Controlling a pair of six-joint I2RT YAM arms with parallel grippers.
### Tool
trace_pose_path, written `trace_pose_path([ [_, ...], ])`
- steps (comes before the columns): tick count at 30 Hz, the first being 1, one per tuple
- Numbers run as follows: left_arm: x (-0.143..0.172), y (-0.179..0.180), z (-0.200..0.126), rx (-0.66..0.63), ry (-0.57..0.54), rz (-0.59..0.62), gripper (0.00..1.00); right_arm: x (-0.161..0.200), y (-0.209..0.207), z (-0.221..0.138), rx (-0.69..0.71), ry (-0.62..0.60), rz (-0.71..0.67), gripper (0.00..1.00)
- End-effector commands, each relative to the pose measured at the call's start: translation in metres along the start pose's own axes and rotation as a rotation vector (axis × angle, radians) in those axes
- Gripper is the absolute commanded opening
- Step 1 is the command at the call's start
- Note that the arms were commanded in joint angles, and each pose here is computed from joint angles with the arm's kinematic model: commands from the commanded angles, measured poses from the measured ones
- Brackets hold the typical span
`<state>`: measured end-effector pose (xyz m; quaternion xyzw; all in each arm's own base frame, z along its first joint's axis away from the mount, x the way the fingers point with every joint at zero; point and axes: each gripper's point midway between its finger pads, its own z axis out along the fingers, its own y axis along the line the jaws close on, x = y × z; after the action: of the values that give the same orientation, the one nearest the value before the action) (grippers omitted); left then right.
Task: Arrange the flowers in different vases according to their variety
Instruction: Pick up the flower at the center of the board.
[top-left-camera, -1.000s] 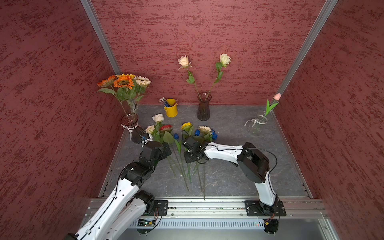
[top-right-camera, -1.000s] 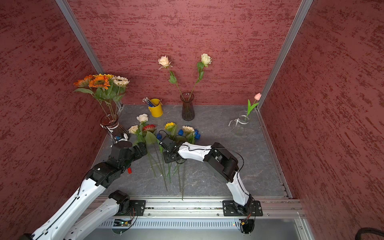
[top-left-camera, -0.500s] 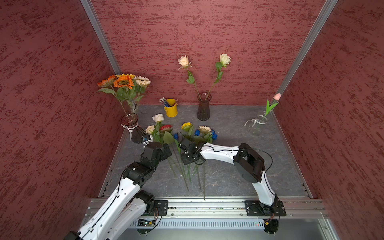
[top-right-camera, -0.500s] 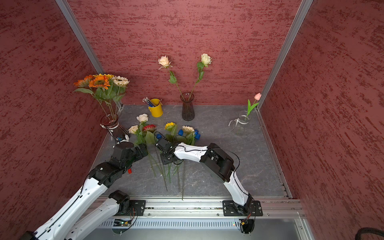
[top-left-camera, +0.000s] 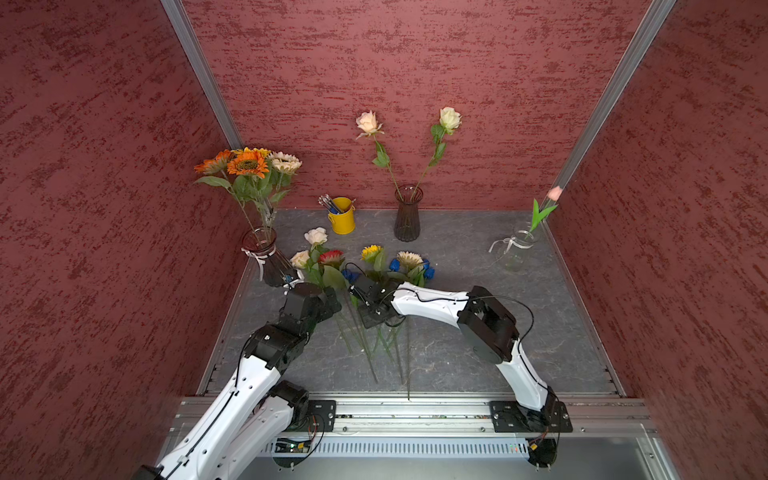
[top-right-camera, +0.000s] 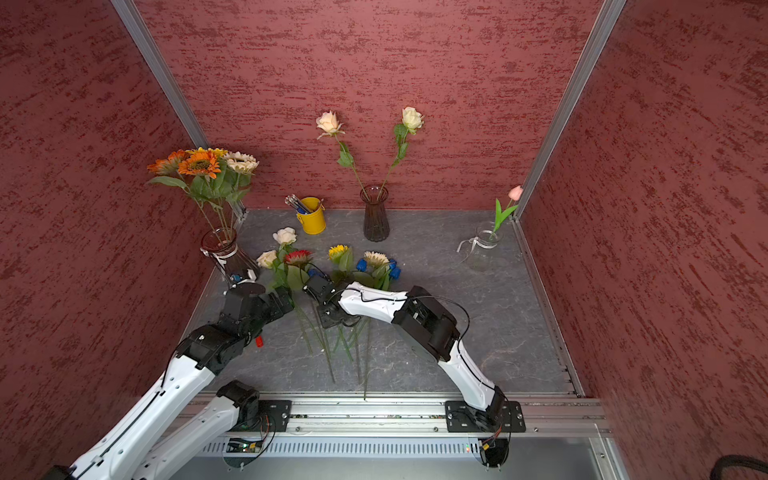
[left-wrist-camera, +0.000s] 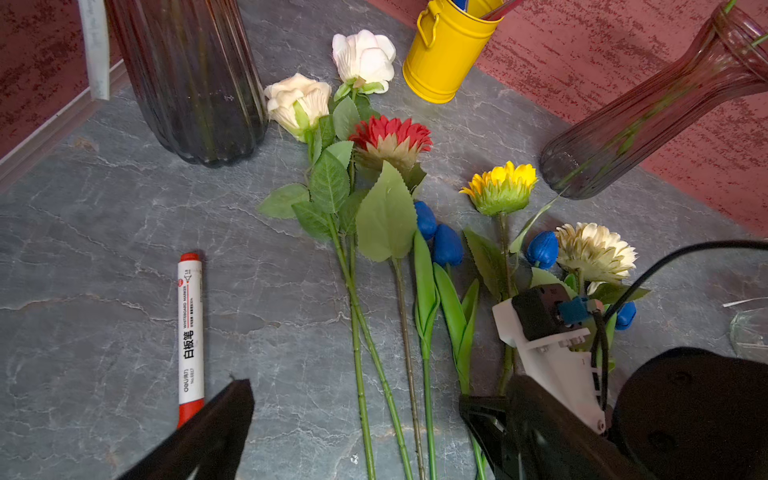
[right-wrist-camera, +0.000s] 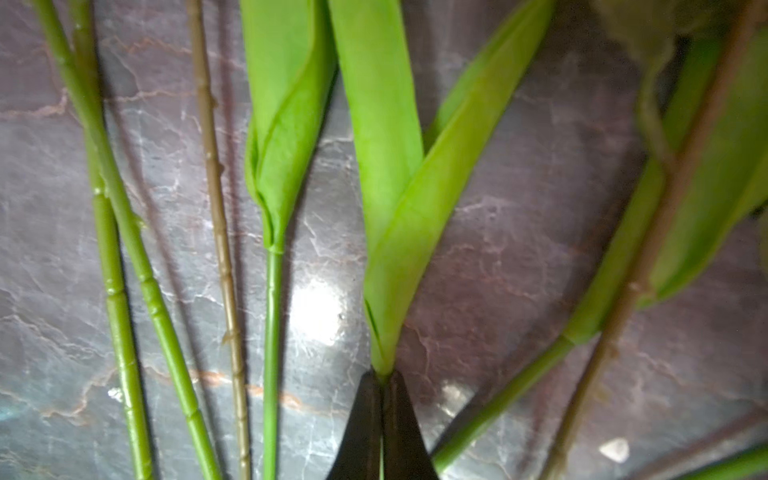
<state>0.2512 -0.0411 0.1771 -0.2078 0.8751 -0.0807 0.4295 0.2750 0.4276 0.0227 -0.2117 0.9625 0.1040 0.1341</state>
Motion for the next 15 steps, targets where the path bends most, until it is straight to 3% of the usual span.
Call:
trace_pose_path([
  [1,0.001,0.002,-0.001,0.004,0.001,0.002,1.0,0.023,-0.006,0.009,0.042,0.077,-0.014,0.0],
  [7,0.002,0.002,0.0,0.003,0.012,0.001,1.0,-0.004,0.009,-0.039,-0.067,-0.014,0.045,0.0],
  [15,0.008,-0.002,0.003,0.017,0.042,-0.002,1.0,-0.056,-0.031,-0.147,-0.138,-0.247,0.141,0.0],
])
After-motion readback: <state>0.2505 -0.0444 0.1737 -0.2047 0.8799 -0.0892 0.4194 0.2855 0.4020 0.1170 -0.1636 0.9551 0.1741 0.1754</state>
